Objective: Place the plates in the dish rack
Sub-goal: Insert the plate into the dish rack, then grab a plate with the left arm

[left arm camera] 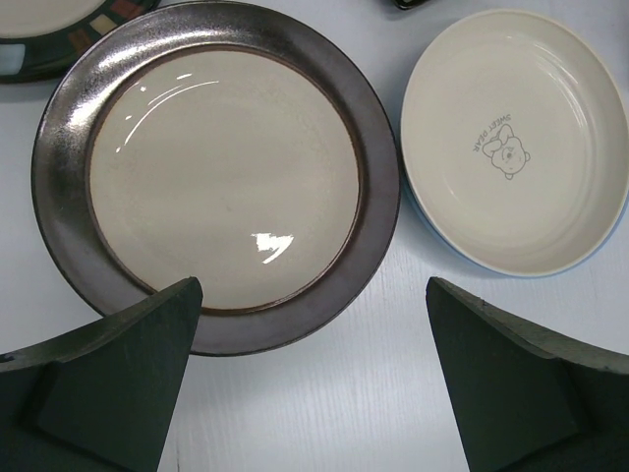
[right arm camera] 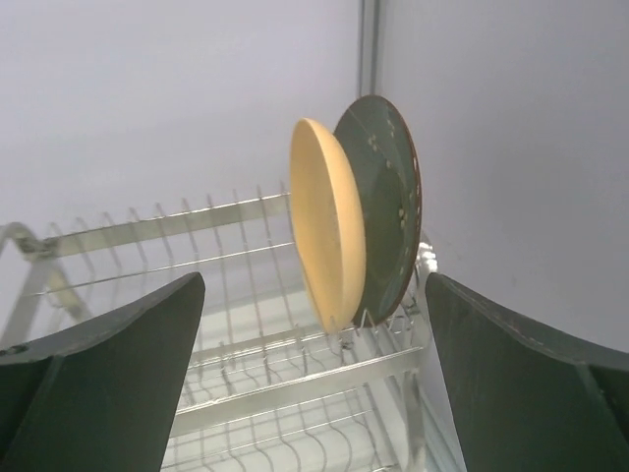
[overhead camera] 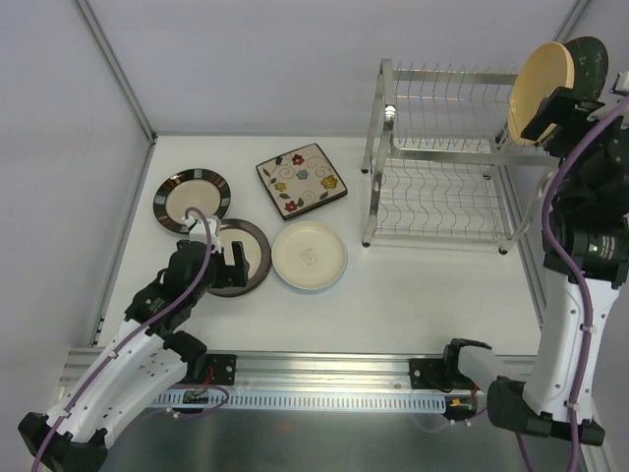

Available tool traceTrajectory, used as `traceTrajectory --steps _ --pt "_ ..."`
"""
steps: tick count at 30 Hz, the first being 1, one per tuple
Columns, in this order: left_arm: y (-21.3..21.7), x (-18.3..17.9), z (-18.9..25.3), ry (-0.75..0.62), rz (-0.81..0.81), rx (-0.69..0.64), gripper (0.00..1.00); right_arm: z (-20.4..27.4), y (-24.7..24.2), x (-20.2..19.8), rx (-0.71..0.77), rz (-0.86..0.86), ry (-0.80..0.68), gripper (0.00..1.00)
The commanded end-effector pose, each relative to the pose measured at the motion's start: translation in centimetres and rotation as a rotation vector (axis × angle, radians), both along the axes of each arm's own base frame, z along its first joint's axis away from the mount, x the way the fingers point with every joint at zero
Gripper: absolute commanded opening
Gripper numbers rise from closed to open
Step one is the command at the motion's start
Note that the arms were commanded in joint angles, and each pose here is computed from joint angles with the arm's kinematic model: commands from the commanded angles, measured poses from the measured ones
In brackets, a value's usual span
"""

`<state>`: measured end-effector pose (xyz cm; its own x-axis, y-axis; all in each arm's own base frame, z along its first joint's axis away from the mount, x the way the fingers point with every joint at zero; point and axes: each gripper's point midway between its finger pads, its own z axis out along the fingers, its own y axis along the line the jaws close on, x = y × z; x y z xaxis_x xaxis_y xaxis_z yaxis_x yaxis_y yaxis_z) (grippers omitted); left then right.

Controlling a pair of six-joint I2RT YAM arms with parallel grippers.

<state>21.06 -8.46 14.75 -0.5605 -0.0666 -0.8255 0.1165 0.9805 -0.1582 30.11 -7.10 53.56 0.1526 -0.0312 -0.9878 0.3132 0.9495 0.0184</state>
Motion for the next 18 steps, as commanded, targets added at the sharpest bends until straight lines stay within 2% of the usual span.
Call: traceTrajectory --steps 1,7,13,18 --pt "-0.8 0.4 0.9 -0.011 -0.009 -0.051 0.99 -0.2 2.1 -1.8 0.097 0.102 -0.041 1.0" --pt "-1.4 0.3 1.0 0.014 0.0 -0.099 0.99 -4.5 4.9 -3.8 0.265 0.222 0.002 0.99" --pt "-2.9 0.9 0.5 0.105 0.028 -0.166 0.97 -11.4 8.4 -4.9 0.418 0.358 0.119 1.0" --pt "-4.3 2.3 0.5 0.176 0.0 -0.137 0.94 -18.6 11.0 -5.4 0.514 0.447 0.276 1.0"
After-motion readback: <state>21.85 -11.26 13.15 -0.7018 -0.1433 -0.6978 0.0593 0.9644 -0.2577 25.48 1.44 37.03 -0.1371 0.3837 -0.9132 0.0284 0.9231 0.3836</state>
